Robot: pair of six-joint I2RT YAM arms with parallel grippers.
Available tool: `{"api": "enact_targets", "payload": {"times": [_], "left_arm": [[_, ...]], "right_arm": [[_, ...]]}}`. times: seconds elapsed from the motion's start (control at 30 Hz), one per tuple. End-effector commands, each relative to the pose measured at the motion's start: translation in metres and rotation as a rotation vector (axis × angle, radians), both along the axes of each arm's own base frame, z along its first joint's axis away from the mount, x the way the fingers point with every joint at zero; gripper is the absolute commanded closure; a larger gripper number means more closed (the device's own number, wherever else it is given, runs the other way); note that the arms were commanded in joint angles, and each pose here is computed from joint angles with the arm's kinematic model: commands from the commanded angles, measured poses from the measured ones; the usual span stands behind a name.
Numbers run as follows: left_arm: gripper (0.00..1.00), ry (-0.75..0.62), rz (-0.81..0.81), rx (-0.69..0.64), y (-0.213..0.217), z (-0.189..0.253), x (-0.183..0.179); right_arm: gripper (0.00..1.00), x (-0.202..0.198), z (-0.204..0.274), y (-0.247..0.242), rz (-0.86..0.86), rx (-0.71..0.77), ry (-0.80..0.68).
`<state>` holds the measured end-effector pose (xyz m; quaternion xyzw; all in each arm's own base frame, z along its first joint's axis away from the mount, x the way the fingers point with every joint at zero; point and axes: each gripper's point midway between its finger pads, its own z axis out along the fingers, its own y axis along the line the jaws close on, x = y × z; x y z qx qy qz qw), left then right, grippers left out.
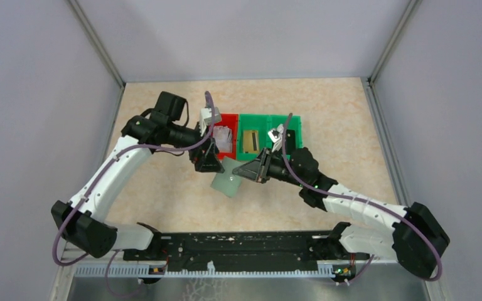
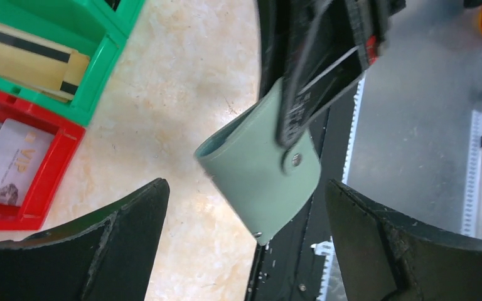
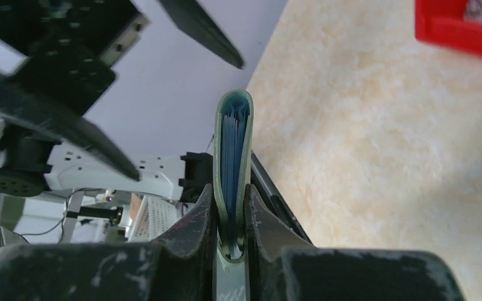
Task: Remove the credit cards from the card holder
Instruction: Pick up the card holder from the center of the board.
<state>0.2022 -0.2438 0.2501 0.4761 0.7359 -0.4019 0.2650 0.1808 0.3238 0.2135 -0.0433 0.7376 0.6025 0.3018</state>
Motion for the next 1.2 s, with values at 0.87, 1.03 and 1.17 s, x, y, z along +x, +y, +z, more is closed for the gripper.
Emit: {"api": "enact_targets", "payload": {"times": [0.87, 1.03, 1.17], "left_arm": [[0.7, 0.263, -0.061, -0.333, 0.002, 0.064, -0.047], [0.95, 0.195, -0.09, -0.349, 0.001, 0.069, -0.046], [1.0, 0.12, -0.157, -0.354, 0.005, 0.073, -0.055]], "right_arm": [[1.0, 0.003, 0.178, -0.005, -0.065, 0.15, -0.615], [0.92, 0.006, 0.175, 0.004, -0.059, 0.15, -0.609], [0.72, 0.009, 0.165, 0.01, -0.036, 0.13, -0.564]]}}
